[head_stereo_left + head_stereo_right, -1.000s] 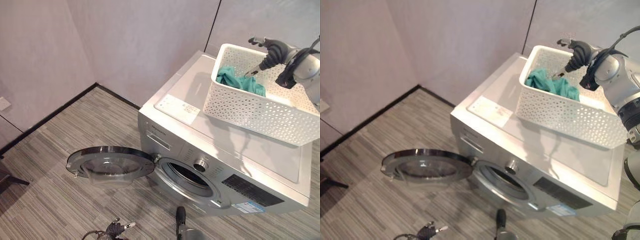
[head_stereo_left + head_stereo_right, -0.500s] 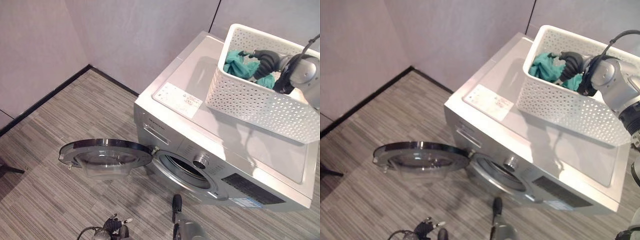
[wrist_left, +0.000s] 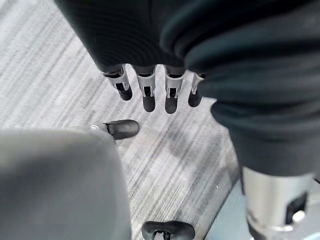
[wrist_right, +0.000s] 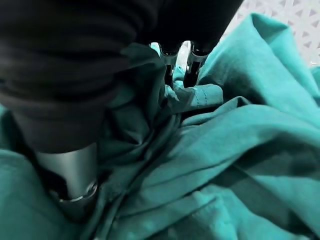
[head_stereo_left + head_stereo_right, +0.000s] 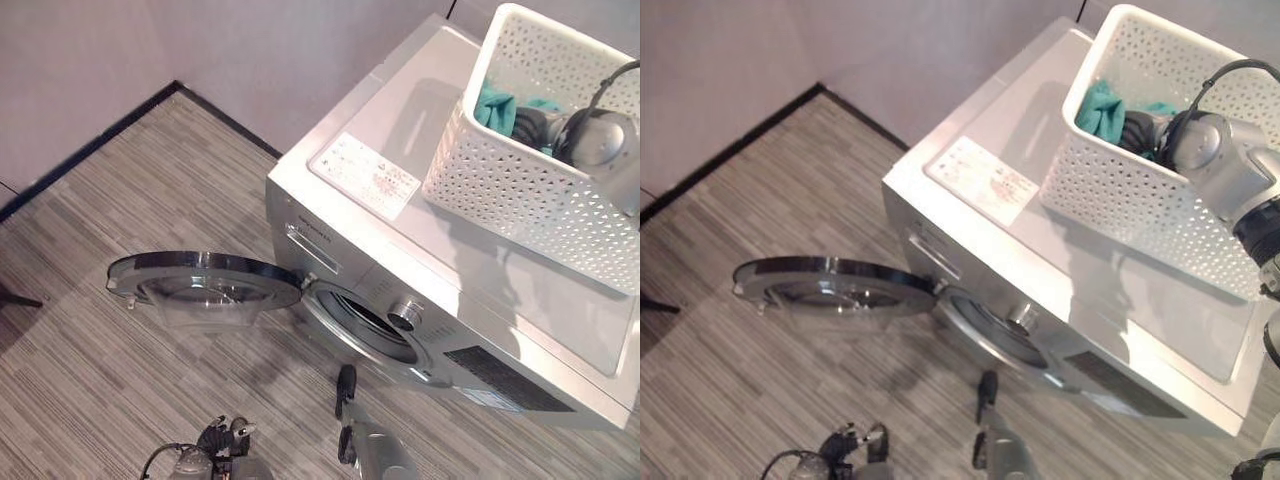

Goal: Grab the laundry basket,head to the washer,open it,put in the laundry and shut it.

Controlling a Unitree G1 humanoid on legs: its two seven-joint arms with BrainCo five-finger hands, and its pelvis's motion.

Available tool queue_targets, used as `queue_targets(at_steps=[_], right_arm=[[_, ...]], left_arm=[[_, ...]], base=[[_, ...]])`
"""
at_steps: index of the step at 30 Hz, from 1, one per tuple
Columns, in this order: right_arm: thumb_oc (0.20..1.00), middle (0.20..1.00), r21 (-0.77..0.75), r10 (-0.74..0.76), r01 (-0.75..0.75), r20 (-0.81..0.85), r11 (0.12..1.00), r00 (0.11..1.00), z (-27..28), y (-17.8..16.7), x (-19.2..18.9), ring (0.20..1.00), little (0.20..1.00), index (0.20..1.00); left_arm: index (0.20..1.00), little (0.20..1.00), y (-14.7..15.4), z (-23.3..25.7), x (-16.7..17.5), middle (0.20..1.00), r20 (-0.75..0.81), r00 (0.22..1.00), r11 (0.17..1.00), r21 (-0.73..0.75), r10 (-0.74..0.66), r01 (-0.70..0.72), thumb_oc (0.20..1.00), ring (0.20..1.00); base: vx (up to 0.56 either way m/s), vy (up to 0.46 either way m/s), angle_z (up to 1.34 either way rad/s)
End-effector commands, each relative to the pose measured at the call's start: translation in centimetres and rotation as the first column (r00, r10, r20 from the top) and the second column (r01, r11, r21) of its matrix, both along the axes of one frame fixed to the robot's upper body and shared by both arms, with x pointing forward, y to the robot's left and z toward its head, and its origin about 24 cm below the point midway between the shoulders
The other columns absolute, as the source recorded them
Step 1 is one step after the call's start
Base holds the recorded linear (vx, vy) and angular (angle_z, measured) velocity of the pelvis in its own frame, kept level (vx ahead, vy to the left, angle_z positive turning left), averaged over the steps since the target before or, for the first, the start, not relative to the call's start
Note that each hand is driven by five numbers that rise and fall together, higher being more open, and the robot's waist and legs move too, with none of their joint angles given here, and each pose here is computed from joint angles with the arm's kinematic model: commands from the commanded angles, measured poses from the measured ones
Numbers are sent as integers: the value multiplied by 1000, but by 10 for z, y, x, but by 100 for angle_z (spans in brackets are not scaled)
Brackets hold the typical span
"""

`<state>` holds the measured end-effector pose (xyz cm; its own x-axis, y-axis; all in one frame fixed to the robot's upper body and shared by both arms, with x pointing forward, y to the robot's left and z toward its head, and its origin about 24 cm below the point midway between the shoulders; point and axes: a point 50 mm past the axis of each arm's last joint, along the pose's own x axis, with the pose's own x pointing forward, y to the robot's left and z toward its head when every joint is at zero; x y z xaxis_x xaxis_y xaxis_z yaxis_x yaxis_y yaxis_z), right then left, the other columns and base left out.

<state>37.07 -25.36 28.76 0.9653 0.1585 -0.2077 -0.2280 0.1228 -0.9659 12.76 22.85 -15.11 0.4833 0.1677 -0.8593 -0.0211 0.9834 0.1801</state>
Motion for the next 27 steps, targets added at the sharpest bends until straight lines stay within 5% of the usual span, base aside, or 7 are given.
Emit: queue_targets(at_steps=[1,4,6,11,17,27], right_arm=[[1000,1000,-61,61,-80,-271,995,961,-55,10,-6,1000,1000,1000],[1000,1000,-55,110,-140,-374,989,921,-74,17,-16,1000,1000,1000],[200,200,-57,120,-154,-392,987,912,-78,19,-18,200,200,200],[200,200,-45,142,-164,-313,985,939,-68,26,-13,200,200,200],[200,200,29,122,-122,8,992,992,-14,18,-7,200,200,200],[200,200,372,-236,62,446,926,863,84,-59,-29,200,200,200]], left_arm=[[1000,1000,12,8,12,1000,38,999,999,27,-32,31,1000,1000],[1000,1000,10,9,17,1000,57,998,999,21,-30,29,1000,1000],[1000,1000,8,9,18,1000,59,998,999,16,-31,30,1000,1000],[1000,1000,0,8,21,1000,53,997,998,7,-62,62,1000,1000],[1000,1000,3,7,18,1000,38,998,999,31,-45,44,1000,1000],[1000,1000,9,5,9,1000,21,997,996,63,-71,69,1000,1000]], base=[[0,0,0],[0,0,0],[0,0,0],[-1,7,0],[14,39,1],[33,39,6]])
